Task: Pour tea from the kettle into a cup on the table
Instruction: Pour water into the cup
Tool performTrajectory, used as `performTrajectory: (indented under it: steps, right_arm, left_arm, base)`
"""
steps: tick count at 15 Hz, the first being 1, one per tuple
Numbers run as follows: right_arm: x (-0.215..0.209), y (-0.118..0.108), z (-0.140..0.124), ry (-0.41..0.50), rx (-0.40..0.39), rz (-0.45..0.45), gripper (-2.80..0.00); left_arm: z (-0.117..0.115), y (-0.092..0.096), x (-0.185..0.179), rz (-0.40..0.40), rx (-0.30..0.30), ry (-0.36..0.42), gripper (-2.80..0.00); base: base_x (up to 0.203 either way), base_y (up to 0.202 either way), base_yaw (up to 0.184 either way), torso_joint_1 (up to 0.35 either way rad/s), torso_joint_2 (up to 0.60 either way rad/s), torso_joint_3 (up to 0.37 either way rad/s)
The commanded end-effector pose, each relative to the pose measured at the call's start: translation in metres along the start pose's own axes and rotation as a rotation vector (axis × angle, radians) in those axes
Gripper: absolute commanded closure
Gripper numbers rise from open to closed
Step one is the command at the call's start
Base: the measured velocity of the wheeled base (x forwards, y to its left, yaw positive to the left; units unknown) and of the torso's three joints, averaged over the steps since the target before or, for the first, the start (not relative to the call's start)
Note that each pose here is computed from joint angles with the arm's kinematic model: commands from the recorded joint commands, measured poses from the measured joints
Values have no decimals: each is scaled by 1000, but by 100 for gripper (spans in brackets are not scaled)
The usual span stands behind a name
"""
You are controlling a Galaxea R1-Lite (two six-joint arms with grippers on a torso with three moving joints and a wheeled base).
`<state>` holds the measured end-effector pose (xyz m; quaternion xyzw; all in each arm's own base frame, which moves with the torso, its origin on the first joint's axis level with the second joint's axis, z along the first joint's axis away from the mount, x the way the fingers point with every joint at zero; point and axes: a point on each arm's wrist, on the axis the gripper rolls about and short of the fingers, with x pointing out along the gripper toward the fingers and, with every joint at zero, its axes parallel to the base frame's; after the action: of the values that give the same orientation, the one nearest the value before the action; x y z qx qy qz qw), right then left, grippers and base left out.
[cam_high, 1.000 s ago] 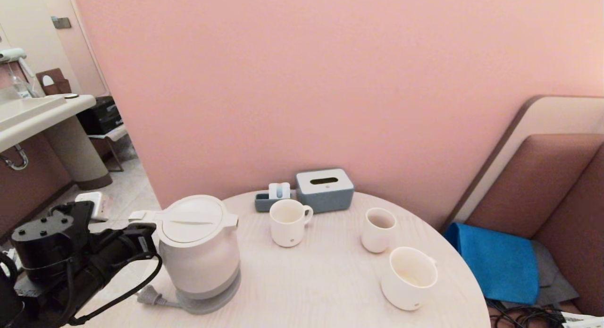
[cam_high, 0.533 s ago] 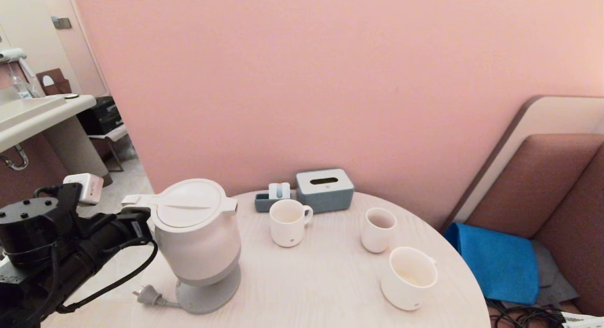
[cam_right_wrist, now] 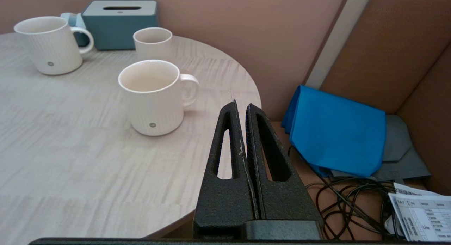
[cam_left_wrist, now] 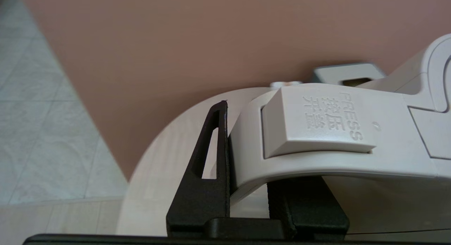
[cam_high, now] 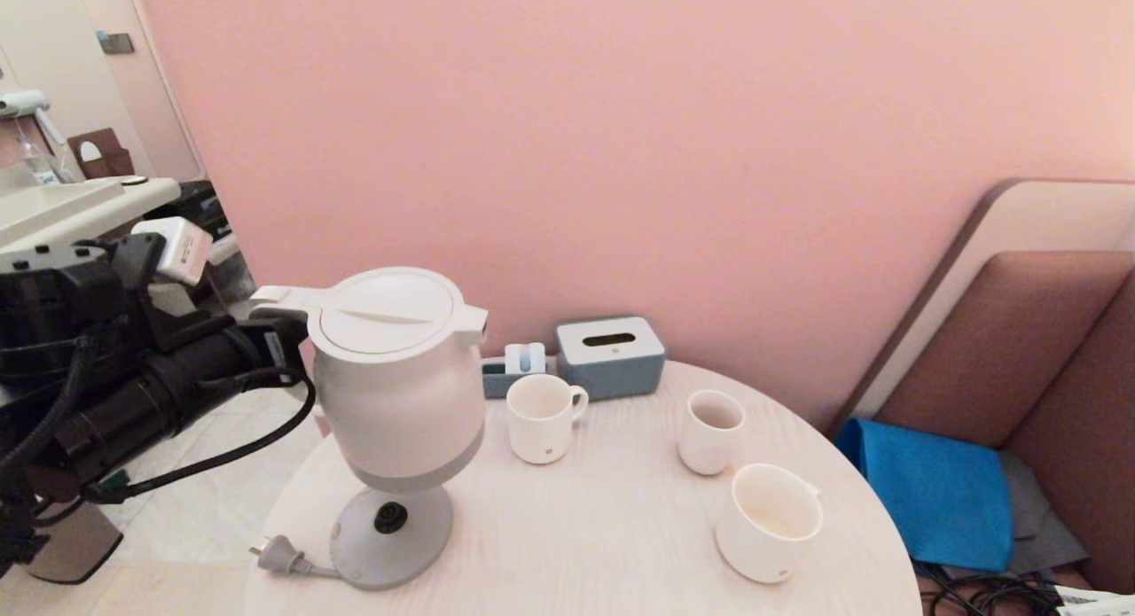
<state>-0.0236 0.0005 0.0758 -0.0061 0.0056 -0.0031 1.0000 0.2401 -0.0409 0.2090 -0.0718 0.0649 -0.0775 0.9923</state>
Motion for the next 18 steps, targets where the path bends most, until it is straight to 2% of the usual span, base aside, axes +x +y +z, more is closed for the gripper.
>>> performTrajectory:
  steps: [1,9,14,18]
  right_arm:
    - [0,0,0,1,-1,1,0]
    - [0,0,0,1,-1,0,0]
    - [0,0,0,1,-1,2,0]
    - [0,0,0,2,-1,0,0]
  left_arm:
    - [20,-18,-8,-45,5,-34,0]
    - [32,-82,4,-116,50,63,0]
    - [15,-123,29,-99,96,117,0]
    - [-2,-151,35,-120,126,148,0]
  base:
    - [0,0,0,0,0,0]
    - [0,0,0,0,0,0]
    - [0,0,0,0,0,0]
    - [0,0,0,0,0,0]
